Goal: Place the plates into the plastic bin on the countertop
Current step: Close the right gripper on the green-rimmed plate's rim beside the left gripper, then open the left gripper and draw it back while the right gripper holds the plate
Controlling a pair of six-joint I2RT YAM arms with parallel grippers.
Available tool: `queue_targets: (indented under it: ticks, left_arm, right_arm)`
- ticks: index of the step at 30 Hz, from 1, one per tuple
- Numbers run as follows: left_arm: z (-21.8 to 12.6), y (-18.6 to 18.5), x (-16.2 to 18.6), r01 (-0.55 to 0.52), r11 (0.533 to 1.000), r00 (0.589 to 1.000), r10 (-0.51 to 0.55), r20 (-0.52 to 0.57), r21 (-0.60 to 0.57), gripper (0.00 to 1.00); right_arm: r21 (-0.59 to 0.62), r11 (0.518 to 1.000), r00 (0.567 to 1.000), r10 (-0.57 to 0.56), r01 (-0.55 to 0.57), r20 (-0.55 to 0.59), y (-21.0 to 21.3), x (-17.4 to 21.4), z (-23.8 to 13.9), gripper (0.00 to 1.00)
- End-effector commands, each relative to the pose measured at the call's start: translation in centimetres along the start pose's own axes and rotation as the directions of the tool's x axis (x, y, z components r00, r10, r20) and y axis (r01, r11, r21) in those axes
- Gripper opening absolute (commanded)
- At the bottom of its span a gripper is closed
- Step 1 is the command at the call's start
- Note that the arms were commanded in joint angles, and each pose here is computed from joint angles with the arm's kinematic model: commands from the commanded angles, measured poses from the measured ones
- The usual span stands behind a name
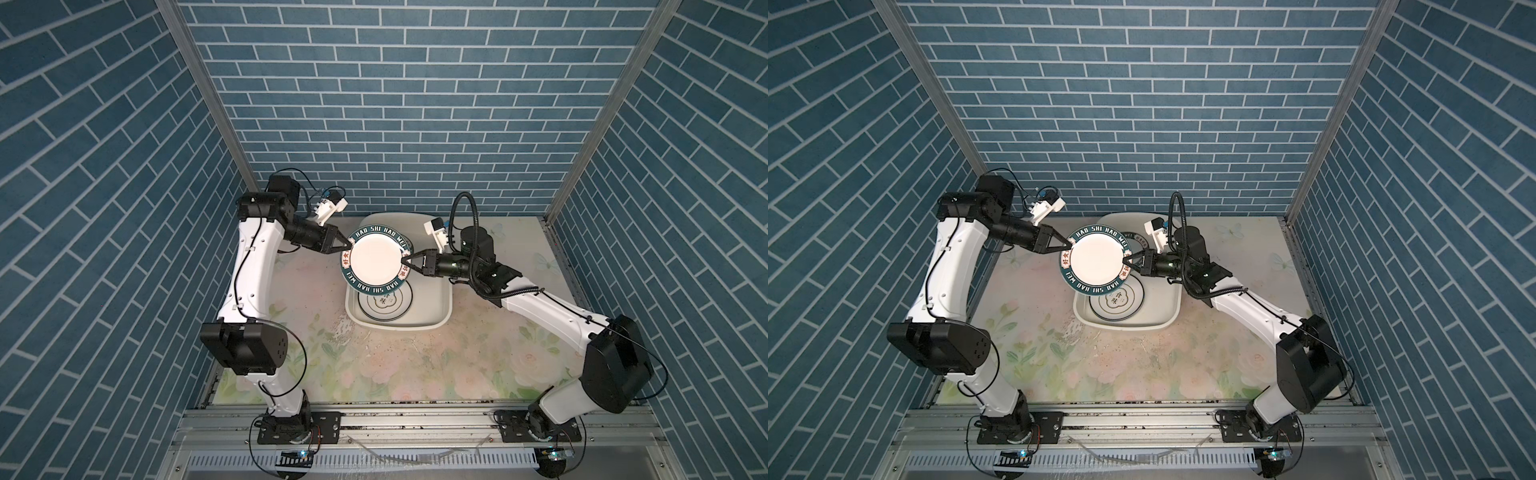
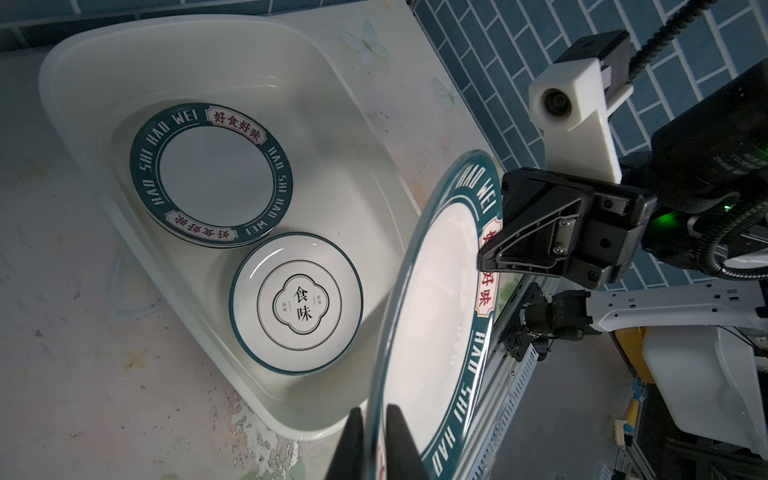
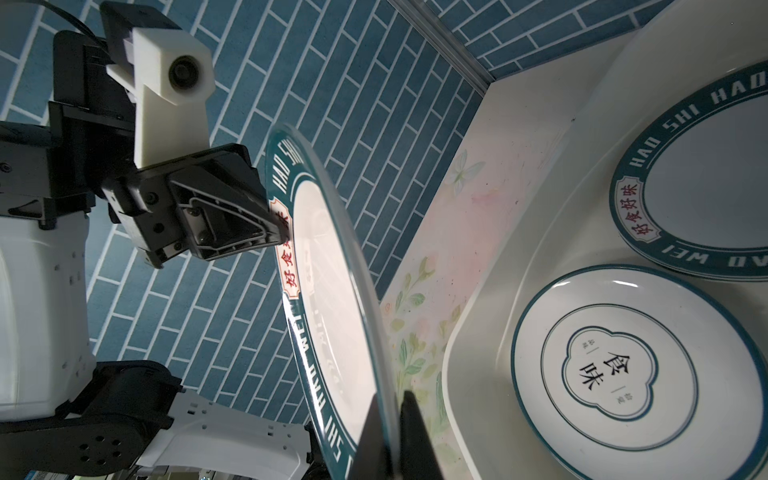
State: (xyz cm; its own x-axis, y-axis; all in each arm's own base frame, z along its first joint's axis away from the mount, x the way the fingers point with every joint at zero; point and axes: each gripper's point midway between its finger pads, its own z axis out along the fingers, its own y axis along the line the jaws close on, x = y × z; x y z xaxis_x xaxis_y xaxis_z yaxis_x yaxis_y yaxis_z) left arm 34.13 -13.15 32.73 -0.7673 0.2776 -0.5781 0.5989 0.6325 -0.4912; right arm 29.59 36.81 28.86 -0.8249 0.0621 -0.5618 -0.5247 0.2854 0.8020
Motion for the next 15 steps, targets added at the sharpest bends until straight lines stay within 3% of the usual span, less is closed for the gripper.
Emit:
queue_targets:
  ticks: [1, 6, 15]
  left_arm:
    - [-0.5, -1.7, 0.1, -0.02, 0.999, 1.0, 0.02, 0.016, 0.036, 0.3]
    - [-0.4, -1.3, 0.2, -0.019, 1.0, 1.0, 0.019, 0.017, 0.013, 0.59]
    - [-1.1, -0.7, 0.6, -0.051, 0.997, 0.999, 0.052, 0.007, -0.066, 0.78]
  right_arm:
    - [-0.031, 1.0, 0.999, 0.003, -0.002, 0.034, 0.8, -0.7, 0.0, 0.0]
    - [-0.034, 0.999, 0.999, 0.002, -0.001, 0.039, 0.9, -0.8, 0.0, 0.0]
    - [-0.017, 1.0, 0.999, 0.011, -0.01, 0.047, 0.2, -0.5, -0.5, 0.0]
